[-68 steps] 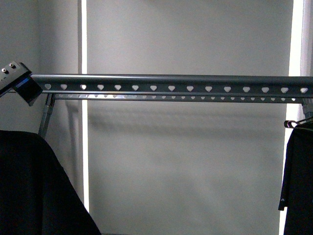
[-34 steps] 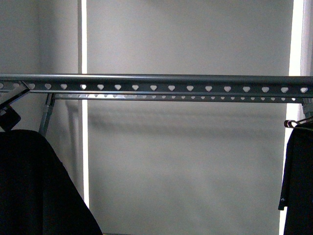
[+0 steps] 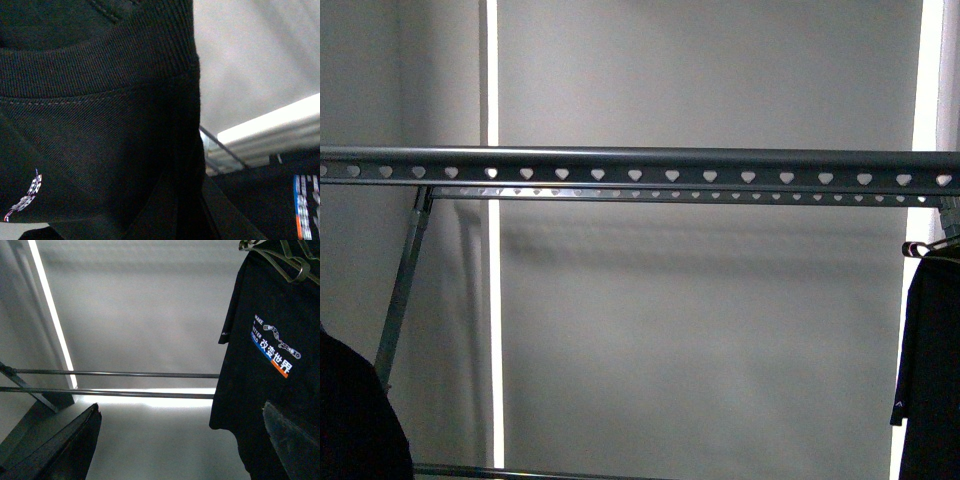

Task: Hang clothes on hanger

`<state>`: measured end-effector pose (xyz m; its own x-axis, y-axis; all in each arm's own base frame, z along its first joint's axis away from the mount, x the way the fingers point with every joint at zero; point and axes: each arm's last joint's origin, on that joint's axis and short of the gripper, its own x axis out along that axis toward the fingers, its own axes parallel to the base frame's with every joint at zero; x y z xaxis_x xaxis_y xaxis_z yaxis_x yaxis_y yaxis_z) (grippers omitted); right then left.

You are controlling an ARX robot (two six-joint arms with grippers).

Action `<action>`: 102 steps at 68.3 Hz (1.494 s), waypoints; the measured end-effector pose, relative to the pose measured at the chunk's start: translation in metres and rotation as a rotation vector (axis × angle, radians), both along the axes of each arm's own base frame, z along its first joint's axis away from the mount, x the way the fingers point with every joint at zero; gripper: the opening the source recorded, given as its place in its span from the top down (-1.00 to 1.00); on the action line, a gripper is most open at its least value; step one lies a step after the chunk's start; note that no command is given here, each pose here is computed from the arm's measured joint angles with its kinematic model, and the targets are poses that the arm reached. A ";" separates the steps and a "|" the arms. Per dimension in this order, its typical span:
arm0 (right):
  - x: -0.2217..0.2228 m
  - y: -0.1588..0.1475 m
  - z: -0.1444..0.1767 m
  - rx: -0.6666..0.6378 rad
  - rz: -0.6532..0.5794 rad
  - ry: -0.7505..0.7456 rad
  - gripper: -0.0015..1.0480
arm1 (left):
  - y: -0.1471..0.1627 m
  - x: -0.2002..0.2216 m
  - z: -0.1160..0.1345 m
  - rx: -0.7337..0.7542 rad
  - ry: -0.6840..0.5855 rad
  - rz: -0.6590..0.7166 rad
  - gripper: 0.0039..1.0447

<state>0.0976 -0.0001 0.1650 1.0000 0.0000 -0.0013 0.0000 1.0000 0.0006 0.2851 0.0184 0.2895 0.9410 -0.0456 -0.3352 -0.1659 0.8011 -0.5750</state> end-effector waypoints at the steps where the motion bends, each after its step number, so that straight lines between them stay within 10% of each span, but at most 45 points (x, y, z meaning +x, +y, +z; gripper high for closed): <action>1: 0.000 0.000 0.000 0.000 0.000 0.000 -0.86 | -0.001 -0.004 0.000 0.005 0.005 -0.032 0.90; 29: 0.000 0.000 0.000 0.000 0.000 0.000 -0.86 | -0.009 -0.054 0.017 0.327 -0.116 -0.530 0.90; 53: 0.000 0.000 0.000 0.000 0.000 0.000 -0.86 | -0.014 -0.089 0.020 0.999 -0.478 -0.994 0.90; 84: 0.000 0.000 0.000 0.000 0.000 0.000 -0.86 | -0.021 -0.029 0.025 1.784 -0.816 -1.102 0.90; 102: 0.000 0.000 0.000 0.000 0.000 0.000 -0.86 | -0.048 0.003 0.025 1.962 -0.860 -1.120 0.91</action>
